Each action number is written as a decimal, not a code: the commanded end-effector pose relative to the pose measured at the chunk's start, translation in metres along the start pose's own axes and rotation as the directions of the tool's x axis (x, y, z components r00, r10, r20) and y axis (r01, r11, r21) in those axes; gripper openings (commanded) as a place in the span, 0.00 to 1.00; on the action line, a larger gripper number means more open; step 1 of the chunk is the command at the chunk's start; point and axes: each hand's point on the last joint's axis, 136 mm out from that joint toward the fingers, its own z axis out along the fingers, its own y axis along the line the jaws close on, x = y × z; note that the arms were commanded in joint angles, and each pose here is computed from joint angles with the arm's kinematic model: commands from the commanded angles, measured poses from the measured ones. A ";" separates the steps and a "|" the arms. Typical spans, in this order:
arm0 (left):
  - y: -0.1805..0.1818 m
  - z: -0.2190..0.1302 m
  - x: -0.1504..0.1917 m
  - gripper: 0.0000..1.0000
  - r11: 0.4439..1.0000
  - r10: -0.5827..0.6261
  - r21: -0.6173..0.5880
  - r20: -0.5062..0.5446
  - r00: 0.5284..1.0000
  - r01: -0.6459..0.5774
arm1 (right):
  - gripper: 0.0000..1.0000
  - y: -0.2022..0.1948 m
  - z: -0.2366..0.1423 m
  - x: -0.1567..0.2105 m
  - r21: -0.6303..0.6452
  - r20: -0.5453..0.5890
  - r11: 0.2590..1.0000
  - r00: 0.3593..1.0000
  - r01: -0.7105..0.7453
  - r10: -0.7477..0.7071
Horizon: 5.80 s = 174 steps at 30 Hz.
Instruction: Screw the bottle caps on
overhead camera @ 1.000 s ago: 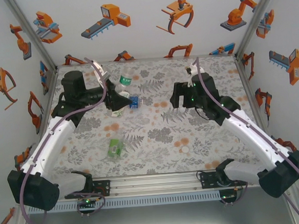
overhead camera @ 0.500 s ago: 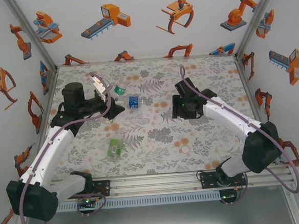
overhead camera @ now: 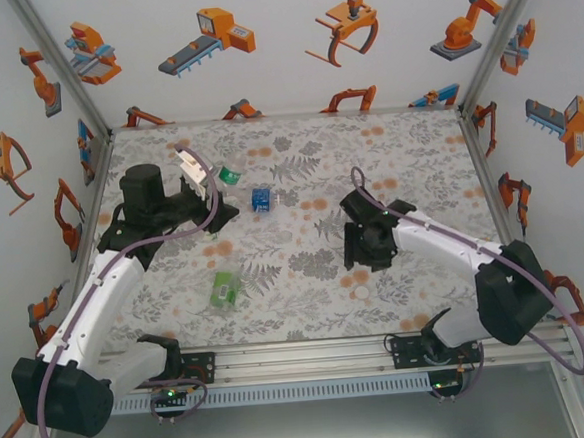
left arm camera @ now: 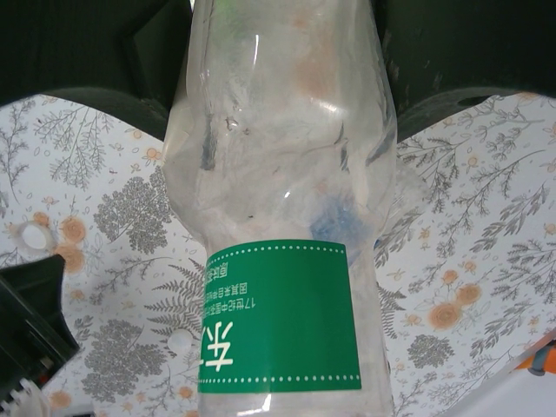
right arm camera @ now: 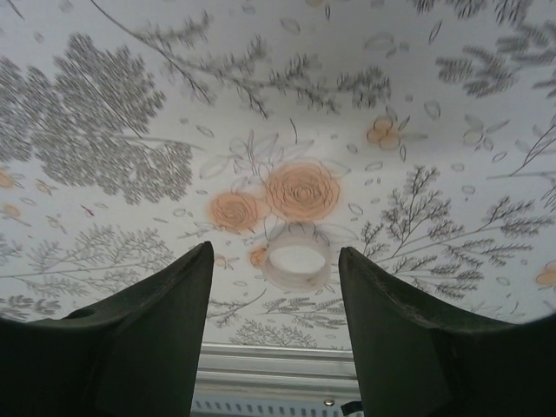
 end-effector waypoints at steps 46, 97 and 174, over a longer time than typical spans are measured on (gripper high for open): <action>0.006 0.009 0.007 0.00 1.000 0.011 0.006 -0.027 1.000 -0.011 | 0.39 0.004 0.028 0.031 0.040 0.033 0.999 0.999 -0.013 0.012; 0.008 0.008 0.009 0.02 1.000 0.011 -0.010 -0.038 0.999 -0.012 | 0.52 0.115 0.035 -0.065 -0.089 0.027 0.980 0.984 0.175 -0.173; 0.007 0.014 0.016 0.03 1.000 -0.017 0.012 -0.051 0.999 0.018 | 0.23 0.095 0.078 -0.038 -0.462 -0.093 0.875 0.989 -0.147 0.117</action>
